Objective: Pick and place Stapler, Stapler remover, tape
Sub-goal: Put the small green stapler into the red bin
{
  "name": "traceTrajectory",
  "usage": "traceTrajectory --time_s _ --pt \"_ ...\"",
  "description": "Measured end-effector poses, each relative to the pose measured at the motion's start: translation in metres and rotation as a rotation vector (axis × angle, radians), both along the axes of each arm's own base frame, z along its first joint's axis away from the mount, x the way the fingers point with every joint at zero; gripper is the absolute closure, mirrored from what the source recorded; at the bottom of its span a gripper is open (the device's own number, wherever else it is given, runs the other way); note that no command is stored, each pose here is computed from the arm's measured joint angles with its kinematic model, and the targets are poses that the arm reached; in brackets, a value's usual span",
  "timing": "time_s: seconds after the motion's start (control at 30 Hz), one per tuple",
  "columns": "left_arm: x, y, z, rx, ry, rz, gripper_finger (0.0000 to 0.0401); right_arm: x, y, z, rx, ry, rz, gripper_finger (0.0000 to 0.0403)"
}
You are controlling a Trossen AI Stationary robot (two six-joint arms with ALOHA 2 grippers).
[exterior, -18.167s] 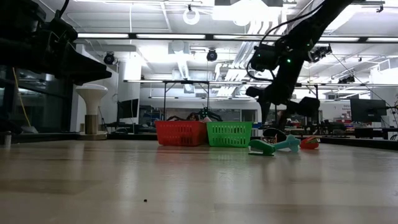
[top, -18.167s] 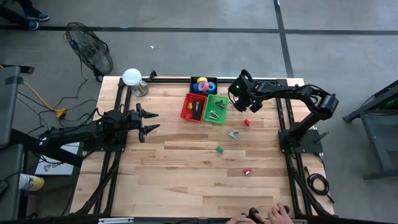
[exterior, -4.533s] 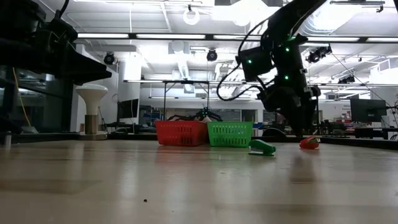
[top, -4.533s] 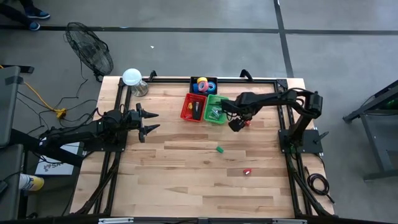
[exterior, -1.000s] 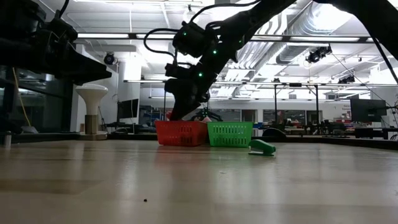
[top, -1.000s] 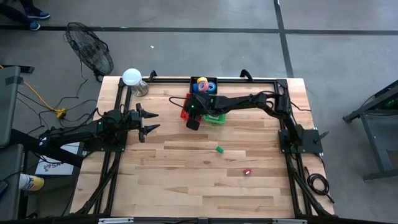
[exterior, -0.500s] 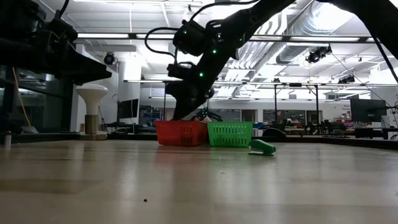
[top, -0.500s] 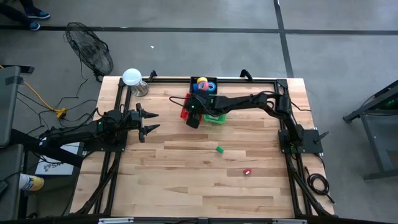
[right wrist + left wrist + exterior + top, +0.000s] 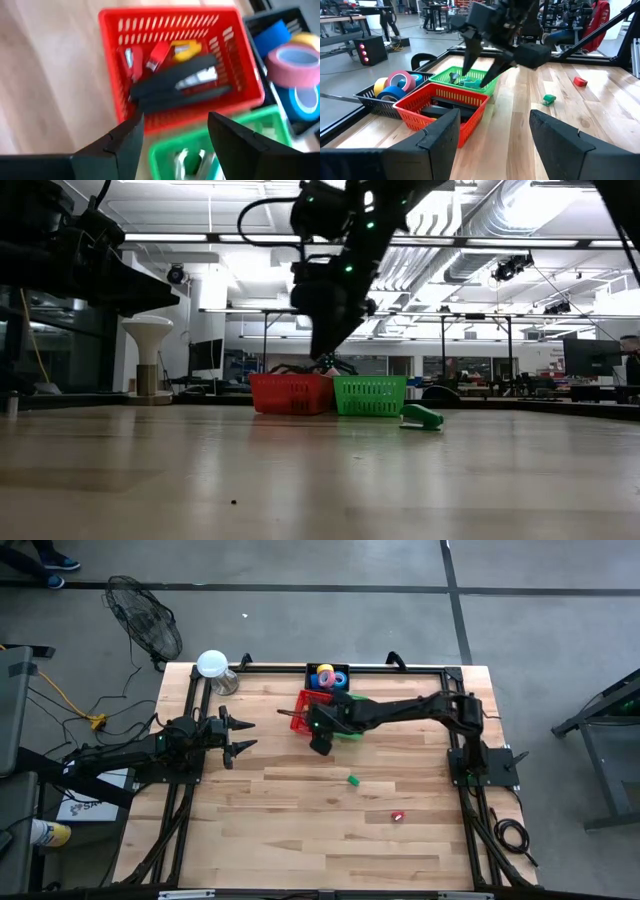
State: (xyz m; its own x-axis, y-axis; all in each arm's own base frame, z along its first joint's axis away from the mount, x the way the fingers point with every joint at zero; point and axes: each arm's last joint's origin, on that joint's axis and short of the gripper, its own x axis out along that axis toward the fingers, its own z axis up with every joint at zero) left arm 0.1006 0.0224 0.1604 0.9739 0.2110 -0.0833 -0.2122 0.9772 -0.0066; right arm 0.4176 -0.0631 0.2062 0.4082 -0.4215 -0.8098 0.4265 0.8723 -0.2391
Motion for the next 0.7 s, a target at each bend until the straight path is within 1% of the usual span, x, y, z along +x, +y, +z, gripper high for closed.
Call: traceTrajectory --time_s 0.13,0.33,0.5,0.7 --pt "0.000 0.000 0.000 0.000 0.000 0.000 0.0167 -0.019 0.014 0.000 0.026 -0.004 -0.026 0.0191" --pt "0.000 0.000 0.000 0.000 0.000 0.000 0.0167 -0.052 0.039 -0.009 0.051 -0.023 -0.098 0.0191" --pt "0.000 0.000 0.000 0.000 0.000 0.000 0.0167 -0.077 0.061 -0.015 0.079 -0.048 -0.125 0.0191" --pt "0.000 0.000 0.000 0.000 0.000 0.000 0.0167 -0.096 0.090 -0.027 0.139 -0.048 -0.144 0.0191"
